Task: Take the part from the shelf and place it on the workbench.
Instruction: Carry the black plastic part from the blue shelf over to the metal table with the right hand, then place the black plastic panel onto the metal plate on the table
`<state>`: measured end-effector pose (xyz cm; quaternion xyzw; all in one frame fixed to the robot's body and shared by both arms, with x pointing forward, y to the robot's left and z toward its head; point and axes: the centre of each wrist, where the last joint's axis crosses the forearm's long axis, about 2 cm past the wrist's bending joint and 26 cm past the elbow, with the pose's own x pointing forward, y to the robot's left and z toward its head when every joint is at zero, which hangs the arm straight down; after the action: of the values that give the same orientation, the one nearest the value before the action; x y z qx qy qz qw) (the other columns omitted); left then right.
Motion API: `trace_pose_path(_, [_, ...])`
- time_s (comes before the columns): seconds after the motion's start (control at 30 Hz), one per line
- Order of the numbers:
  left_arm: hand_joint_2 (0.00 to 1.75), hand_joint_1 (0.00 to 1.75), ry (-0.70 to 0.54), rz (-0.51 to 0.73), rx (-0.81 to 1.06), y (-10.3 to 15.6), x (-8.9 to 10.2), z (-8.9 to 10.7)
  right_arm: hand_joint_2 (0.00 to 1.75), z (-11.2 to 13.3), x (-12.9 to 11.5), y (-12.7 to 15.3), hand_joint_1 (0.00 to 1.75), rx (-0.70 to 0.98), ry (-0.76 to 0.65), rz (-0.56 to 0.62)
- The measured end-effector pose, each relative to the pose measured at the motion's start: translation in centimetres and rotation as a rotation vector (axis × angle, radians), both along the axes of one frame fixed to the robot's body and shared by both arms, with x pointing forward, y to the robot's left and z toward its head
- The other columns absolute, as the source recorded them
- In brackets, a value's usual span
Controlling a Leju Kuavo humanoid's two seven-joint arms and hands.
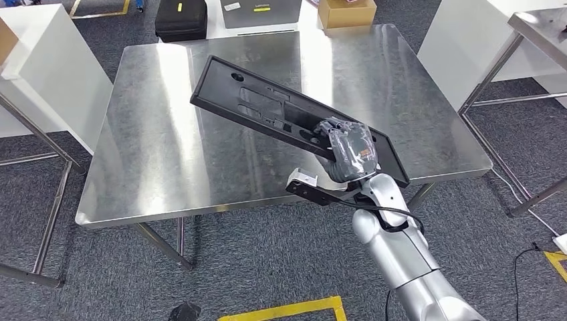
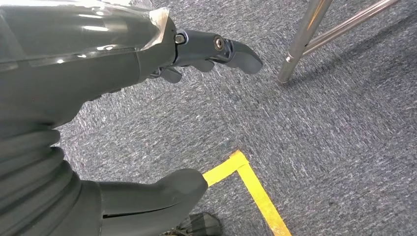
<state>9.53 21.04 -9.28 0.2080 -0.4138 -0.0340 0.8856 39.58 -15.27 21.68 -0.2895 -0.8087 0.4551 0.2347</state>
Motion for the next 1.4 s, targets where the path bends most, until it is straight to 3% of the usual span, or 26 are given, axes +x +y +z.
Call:
trace_pose_path(0.5, [1.75, 0.0, 0.014, 0.011, 0.012, 0.0, 0.3, 0.1, 1.75, 0.3, -0.7, 5.4, 1.5, -0.014, 0.03, 0.097])
trace_pose_path(0.87, [1.75, 0.0, 0.027, 0.024, 0.013, 0.0, 0.3, 0.1, 1.75, -0.3, -1.0, 7.0, 1.5, -0.03, 0.058, 0.155])
trace_pose_path(1.13, [1.75, 0.0, 0.043, 0.044, 0.005, 0.0, -0.1, 0.0, 1.75, 0.2, -0.2, 6.8, 1.5, -0.033, 0.059, 0.125])
trace_pose_path(1.4, [1.75, 0.0, 0.088, 0.026, -0.065, 0.1, -0.2, -0.1, 1.75, 1.4, 1.6, 4.5, 1.5, -0.002, 0.046, 0.045])
